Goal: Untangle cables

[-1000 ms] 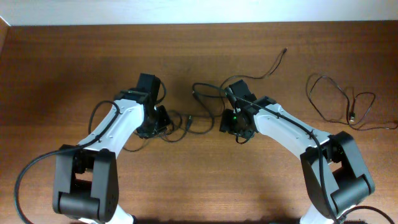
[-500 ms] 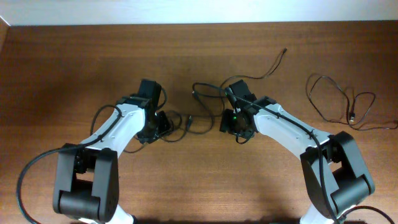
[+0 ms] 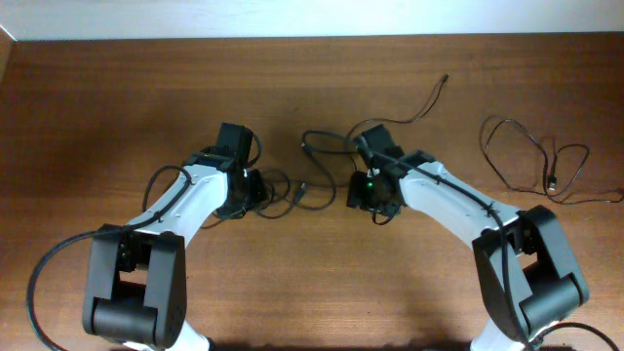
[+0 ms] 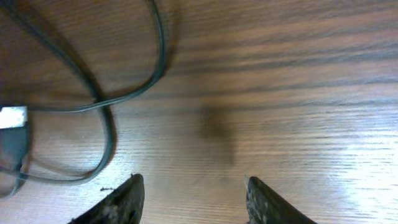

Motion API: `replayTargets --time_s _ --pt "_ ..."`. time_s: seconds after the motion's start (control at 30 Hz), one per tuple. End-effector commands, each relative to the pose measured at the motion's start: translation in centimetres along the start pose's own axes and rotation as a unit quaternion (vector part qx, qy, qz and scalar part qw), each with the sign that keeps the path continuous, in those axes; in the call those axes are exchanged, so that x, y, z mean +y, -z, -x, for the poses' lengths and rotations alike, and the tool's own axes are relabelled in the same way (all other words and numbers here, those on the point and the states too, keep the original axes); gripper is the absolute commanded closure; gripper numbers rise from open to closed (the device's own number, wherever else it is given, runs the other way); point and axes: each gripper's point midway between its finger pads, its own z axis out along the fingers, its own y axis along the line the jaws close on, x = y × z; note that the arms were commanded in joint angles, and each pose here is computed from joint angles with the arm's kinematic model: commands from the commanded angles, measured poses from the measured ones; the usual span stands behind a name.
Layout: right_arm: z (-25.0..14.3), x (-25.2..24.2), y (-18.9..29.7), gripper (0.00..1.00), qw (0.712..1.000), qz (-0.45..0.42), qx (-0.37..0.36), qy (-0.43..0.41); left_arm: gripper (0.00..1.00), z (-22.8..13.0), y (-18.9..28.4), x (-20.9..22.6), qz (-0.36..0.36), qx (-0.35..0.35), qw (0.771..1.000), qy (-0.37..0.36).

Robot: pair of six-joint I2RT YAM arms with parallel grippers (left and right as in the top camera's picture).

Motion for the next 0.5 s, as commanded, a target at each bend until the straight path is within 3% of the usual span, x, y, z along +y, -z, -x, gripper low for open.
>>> replayTargets --time_s 0.0,0.03,0.1,0.13,0.23,0.33,0.47 --pt "-0.2 2.7 2.4 0.45 0.985 0.151 0.06 0.051 1.0 0.9 1.6 -0.2 -0.002 -0.018 0.997 -0.071" --pt "-0.5 3.4 3.4 0.43 0.974 0.203 0.078 0.066 1.0 1.7 2.7 -1.1 -0.023 -0.04 0.993 -0.106" --pt "-0.8 4.5 5.3 0.4 0.951 0.284 0.106 0.066 1.0 2.7 6.7 -5.7 -0.136 -0.105 0.953 -0.252" --pt "-0.8 4.9 5.9 0.39 0.942 0.308 0.113 0.064 1.0 2.6 8.1 -6.9 -0.167 -0.124 0.935 -0.287" --pt "0.1 6.8 7.2 0.36 0.922 0.366 0.096 0.086 1.0 2.4 10.3 -8.8 -0.22 -0.146 0.914 -0.309" --pt "1.1 7.5 7.5 0.37 0.921 0.376 0.093 0.049 1.0 0.4 10.2 -10.2 -0.276 -0.125 0.885 -0.354" --pt "1.1 7.5 7.5 0.48 0.922 0.369 0.116 -0.008 1.0 0.1 9.5 -9.9 -0.27 -0.125 0.88 -0.37"
